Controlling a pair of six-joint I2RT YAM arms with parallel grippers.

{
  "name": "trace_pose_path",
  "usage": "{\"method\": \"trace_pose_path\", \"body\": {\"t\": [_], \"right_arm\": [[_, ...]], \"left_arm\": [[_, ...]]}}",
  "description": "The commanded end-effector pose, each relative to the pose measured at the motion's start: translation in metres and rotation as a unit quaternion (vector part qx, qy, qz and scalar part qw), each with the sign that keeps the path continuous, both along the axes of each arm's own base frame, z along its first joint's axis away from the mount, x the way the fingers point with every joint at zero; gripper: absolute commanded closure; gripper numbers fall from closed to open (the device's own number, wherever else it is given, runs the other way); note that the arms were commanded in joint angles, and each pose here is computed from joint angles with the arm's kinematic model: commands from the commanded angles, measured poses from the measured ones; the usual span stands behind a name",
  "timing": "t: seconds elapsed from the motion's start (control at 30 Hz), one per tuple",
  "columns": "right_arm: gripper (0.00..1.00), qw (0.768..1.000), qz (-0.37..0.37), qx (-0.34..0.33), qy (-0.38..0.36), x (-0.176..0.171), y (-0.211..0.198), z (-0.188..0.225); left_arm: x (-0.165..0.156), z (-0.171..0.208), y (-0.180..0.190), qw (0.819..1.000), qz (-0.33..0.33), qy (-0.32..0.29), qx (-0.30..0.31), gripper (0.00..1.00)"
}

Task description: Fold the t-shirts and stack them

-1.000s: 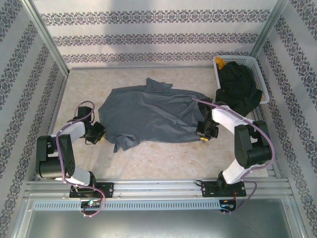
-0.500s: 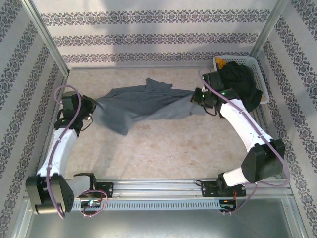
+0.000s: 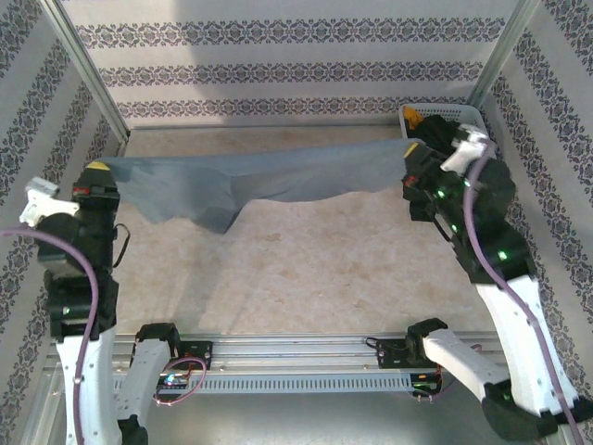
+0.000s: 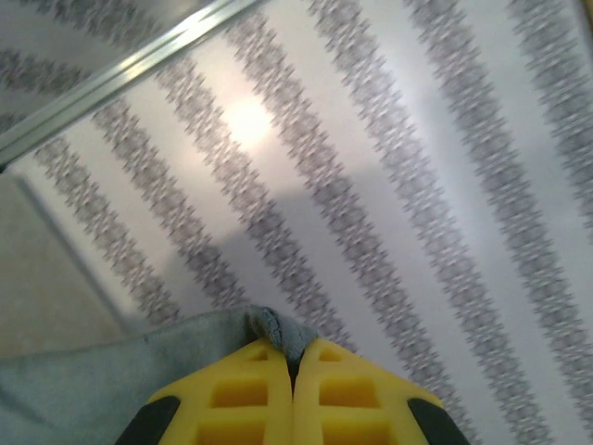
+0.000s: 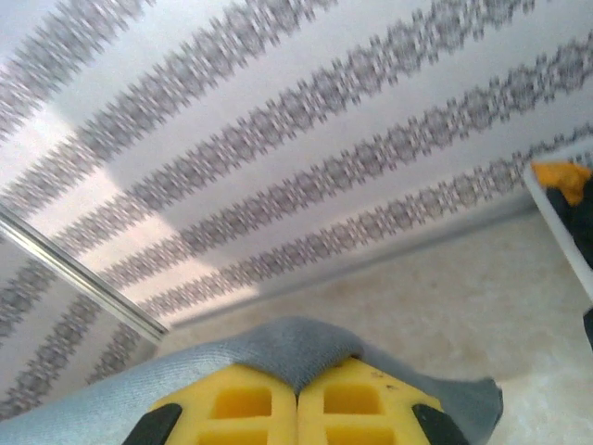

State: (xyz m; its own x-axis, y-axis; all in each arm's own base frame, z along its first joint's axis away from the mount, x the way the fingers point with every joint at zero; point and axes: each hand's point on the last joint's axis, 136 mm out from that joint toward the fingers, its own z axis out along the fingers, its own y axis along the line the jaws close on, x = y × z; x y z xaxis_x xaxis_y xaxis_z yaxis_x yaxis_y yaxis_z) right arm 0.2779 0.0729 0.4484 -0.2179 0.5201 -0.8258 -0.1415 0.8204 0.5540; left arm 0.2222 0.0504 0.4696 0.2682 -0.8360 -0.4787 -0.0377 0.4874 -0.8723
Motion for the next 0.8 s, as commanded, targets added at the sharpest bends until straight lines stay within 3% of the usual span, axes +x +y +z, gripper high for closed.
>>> {"method": "trace_pose_path", "body": {"t": [0.0, 0.23, 0.43, 0.53, 0.67, 0.77], "right_arm": [[1.0, 1.0, -0.019, -0.004, -0.006, 0.004, -0.005, -0.002], [1.0, 0.998, 0.051, 0.029, 0.033, 0.067, 0.038, -0.022], [1.0, 0.992, 0.085, 0.062, 0.074, 0.163, 0.069, -0.058], [1.0, 0.991, 0.085, 0.073, 0.074, 0.209, 0.071, -0.062], [1.0, 0.991, 0.093, 0.09, 0.039, 0.257, 0.068, -0.03], [1.0, 0.991, 0.092, 0.098, -0.025, 0.269, 0.059, 0.021]], "left_arm": [[-0.001, 0.001, 0.008, 1.0, 0.025, 0.017, -0.001, 1.0], [0.08, -0.051, -0.009, 0.993, -0.052, 0.093, -0.054, 1.0], [0.172, -0.108, -0.02, 0.976, -0.124, 0.171, -0.053, 1.0], [0.218, -0.128, -0.01, 0.971, -0.141, 0.179, -0.076, 1.0], [0.267, -0.101, 0.019, 0.976, -0.148, 0.127, -0.101, 1.0], [0.282, -0.035, 0.035, 0.985, -0.148, 0.061, -0.071, 1.0]]}}
